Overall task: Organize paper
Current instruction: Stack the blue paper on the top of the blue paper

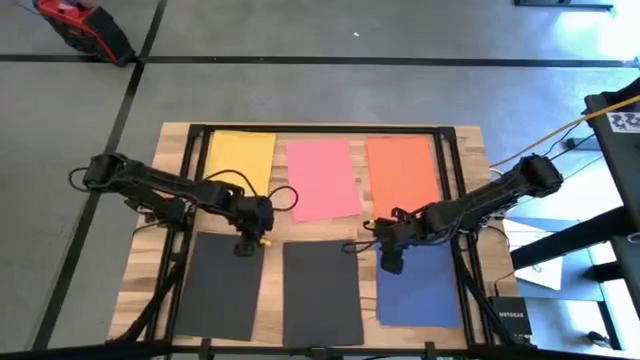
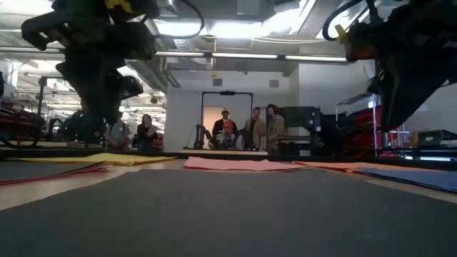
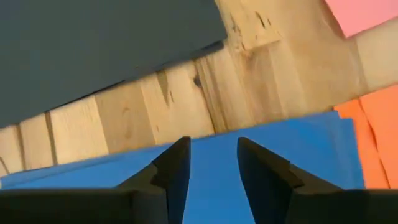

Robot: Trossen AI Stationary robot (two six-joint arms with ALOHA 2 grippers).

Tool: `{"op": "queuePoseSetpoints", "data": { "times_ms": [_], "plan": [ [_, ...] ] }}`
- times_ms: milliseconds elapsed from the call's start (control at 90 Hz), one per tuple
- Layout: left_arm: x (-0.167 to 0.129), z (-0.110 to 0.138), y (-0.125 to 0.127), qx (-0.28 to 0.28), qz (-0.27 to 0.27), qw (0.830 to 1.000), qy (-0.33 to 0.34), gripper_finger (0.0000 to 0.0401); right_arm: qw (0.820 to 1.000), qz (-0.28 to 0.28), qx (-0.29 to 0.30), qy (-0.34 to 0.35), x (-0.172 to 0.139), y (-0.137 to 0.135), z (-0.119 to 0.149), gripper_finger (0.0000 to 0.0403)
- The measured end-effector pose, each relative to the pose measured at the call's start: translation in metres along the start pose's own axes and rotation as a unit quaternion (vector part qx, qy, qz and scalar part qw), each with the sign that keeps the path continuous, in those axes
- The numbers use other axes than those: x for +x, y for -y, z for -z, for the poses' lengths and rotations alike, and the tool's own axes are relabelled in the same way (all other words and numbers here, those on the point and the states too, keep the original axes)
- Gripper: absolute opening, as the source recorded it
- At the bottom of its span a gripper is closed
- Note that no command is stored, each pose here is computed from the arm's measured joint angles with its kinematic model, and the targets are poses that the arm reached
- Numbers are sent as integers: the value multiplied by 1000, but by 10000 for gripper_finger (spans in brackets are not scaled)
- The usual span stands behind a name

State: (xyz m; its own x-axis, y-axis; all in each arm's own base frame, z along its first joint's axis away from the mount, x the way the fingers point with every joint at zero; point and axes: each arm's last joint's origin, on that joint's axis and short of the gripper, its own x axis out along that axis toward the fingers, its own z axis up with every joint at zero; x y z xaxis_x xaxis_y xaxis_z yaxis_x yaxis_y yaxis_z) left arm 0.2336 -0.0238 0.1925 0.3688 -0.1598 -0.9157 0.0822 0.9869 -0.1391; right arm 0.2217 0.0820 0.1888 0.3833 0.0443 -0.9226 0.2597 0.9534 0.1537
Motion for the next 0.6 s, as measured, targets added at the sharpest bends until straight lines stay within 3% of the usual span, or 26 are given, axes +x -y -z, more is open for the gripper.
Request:
{"op": "queuePoseSetpoints", "data": {
  "times_ms": [322,600],
  "plan": [
    [39,0,-6,24,-14,998,-63,154,1000,-10,2,14,0,-2,-3,122],
    [46,1,-8,34,-18,996,-78,160,1000,-10,2,14,0,-2,-3,122]
  ]
}}
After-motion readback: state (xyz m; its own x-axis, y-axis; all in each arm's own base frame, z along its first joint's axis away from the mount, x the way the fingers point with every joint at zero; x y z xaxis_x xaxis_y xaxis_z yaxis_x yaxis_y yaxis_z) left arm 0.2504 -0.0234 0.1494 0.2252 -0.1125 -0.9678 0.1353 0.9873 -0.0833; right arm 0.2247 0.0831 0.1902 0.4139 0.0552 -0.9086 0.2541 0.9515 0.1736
